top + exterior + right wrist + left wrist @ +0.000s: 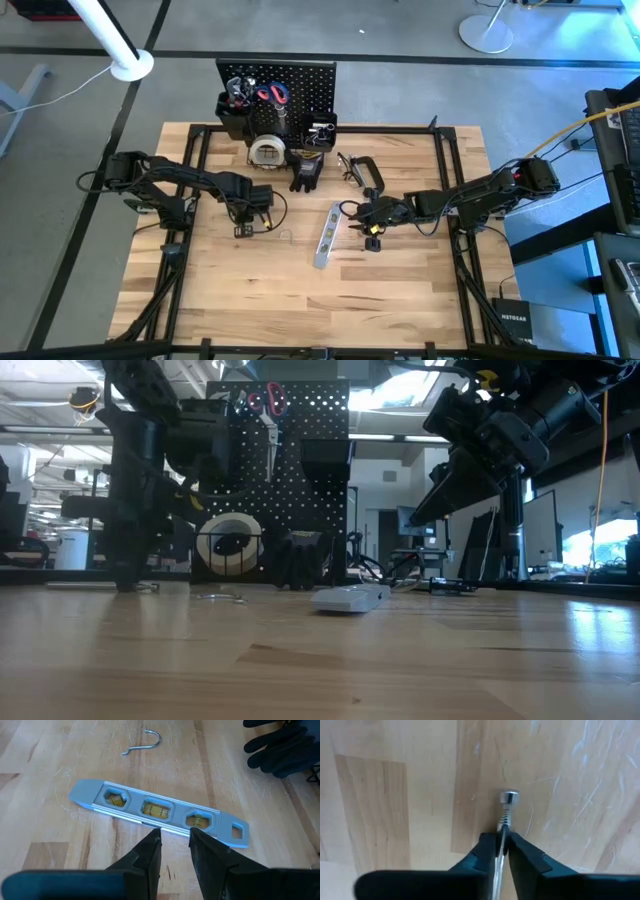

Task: Hang tools onto peg board
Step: Put the telescopic magnetic pen into the left black bin on the pegboard

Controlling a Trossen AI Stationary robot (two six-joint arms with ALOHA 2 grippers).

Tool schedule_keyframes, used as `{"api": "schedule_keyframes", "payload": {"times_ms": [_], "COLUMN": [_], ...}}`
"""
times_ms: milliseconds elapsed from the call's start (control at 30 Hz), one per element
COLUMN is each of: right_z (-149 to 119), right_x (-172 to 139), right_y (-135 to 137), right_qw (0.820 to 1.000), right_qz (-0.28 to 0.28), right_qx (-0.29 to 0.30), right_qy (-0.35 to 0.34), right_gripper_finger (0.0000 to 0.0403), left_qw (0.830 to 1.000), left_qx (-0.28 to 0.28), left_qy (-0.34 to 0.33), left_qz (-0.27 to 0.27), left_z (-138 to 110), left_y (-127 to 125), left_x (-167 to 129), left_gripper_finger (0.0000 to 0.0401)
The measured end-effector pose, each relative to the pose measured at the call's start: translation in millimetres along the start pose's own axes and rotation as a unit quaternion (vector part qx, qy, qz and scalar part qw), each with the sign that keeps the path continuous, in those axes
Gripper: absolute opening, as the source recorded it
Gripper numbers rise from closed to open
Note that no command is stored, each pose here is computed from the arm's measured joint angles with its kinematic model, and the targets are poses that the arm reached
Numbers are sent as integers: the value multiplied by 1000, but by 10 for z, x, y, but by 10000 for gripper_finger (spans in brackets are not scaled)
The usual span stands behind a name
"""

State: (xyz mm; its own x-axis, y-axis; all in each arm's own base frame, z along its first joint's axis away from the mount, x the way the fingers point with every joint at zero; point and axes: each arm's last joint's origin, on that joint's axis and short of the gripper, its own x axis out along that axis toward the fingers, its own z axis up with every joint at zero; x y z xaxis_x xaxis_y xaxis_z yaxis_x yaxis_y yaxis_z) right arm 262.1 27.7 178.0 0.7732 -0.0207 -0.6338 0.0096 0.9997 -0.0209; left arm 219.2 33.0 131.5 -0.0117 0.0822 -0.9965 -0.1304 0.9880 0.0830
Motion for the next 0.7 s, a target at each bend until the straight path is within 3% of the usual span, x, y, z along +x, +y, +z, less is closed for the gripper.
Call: {"api": "schedule_keyframes", "payload": {"times_ms": [167,467,700], "right_z": [0,-3,31], "right_x": [0,0,-1], "right_y": [0,0,-3], "right_qw": [1000,1000,1000], "right_qz": [0,0,-8], "right_qx": [-1,-7,-8], "right_qy": [0,2,-16], "right_gripper_finger": [106,106,106], "left_qw": [1000,999,994], "left_qx": [-4,-24,-48], "left_qy": [-2,-21,-102], "left_qz": [11,21,10], "left_z": [4,38,58], "left_y": [1,-72,-169], "left_x": [4,-75,-398], "left_gripper_finger": [8,21,10]}}
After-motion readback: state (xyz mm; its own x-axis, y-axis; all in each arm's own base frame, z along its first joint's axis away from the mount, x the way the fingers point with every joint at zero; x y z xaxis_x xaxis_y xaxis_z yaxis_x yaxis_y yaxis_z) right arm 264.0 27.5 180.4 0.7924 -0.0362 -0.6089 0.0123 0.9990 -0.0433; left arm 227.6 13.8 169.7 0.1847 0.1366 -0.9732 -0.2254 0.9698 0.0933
